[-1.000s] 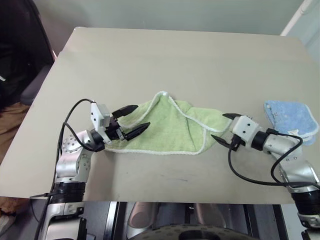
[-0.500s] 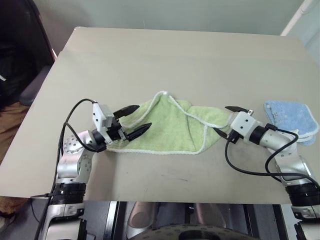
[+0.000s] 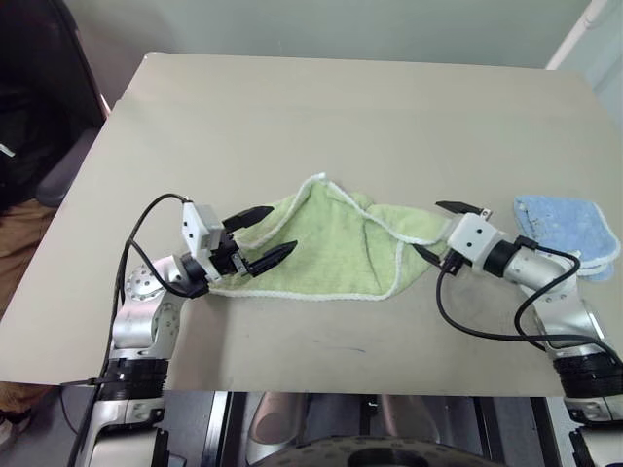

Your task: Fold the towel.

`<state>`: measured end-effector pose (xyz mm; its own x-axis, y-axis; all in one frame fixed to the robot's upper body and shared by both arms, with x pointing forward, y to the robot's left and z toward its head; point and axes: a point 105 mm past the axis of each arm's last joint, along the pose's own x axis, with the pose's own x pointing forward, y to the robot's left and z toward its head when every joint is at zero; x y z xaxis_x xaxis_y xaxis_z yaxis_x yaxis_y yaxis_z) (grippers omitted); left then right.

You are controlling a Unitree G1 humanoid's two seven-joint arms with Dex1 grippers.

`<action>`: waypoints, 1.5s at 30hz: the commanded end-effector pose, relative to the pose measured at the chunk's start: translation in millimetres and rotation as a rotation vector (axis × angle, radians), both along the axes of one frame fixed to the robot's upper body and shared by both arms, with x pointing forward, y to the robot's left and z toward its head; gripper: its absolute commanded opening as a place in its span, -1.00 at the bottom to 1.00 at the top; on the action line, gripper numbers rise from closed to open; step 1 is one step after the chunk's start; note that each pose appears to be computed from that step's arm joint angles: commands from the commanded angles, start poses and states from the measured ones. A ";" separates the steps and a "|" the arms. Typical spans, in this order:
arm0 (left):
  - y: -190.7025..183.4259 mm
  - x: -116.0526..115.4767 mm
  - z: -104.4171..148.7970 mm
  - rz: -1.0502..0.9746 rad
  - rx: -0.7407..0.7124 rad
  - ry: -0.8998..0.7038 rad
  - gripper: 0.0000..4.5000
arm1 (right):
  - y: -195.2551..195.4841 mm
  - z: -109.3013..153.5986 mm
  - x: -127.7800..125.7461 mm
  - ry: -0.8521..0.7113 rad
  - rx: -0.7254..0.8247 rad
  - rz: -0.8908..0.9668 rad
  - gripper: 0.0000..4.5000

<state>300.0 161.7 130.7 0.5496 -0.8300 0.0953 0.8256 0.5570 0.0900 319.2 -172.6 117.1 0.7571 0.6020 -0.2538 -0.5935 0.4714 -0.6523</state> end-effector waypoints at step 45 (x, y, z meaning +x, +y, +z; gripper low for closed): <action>43.8 22.4 -17.5 0.112 0.316 -0.100 1.00 | 10.3 161.4 6.4 -0.329 0.174 0.077 -0.98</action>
